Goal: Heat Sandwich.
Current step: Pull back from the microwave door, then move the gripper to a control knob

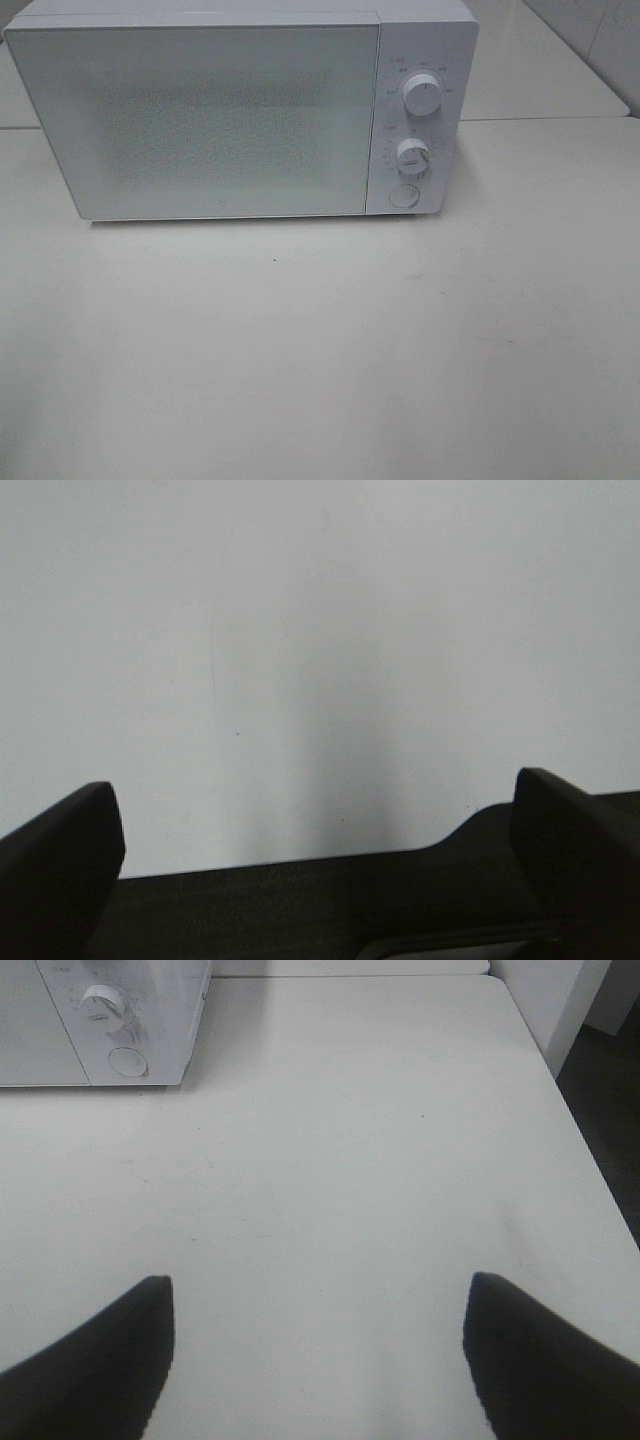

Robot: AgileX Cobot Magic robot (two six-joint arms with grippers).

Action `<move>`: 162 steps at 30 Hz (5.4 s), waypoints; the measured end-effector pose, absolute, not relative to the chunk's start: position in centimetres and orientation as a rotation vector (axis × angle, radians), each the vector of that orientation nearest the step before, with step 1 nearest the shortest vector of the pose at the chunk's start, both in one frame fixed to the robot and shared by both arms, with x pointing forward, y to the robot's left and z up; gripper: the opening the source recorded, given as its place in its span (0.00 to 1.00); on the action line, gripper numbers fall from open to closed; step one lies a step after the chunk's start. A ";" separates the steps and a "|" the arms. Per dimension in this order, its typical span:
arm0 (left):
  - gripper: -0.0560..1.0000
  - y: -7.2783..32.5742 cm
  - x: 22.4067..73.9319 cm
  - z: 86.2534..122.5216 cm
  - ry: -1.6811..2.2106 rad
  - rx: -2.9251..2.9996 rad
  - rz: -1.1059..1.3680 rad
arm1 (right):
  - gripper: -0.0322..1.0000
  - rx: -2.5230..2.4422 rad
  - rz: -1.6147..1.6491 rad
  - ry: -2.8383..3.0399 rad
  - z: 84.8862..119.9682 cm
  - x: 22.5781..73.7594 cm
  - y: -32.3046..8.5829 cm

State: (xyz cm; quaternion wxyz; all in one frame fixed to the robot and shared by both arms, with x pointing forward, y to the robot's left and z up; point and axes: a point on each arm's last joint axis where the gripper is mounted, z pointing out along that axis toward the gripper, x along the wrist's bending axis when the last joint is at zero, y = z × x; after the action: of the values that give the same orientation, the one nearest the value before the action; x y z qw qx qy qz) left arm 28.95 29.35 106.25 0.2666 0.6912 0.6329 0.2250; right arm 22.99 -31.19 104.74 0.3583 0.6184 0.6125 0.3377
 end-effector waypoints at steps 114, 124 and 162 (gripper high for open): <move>0.99 29.4 23.4 105.3 1.483 1.583 0.931 | 0.83 1.466 0.946 1.621 107.0 36.9 -28.9; 0.99 29.4 23.4 105.3 1.483 1.583 0.931 | 0.83 1.426 0.997 1.617 106.2 40.5 -28.1; 0.99 29.4 23.4 105.3 1.483 1.583 0.931 | 0.79 1.303 1.133 1.430 95.8 45.7 -24.2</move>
State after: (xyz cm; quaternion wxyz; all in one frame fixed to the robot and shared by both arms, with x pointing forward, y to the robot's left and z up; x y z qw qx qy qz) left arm 23.40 29.37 105.29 0.3808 0.6200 0.5810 0.3647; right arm 45.69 -24.20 95.76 0.4349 0.5234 0.5743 0.4552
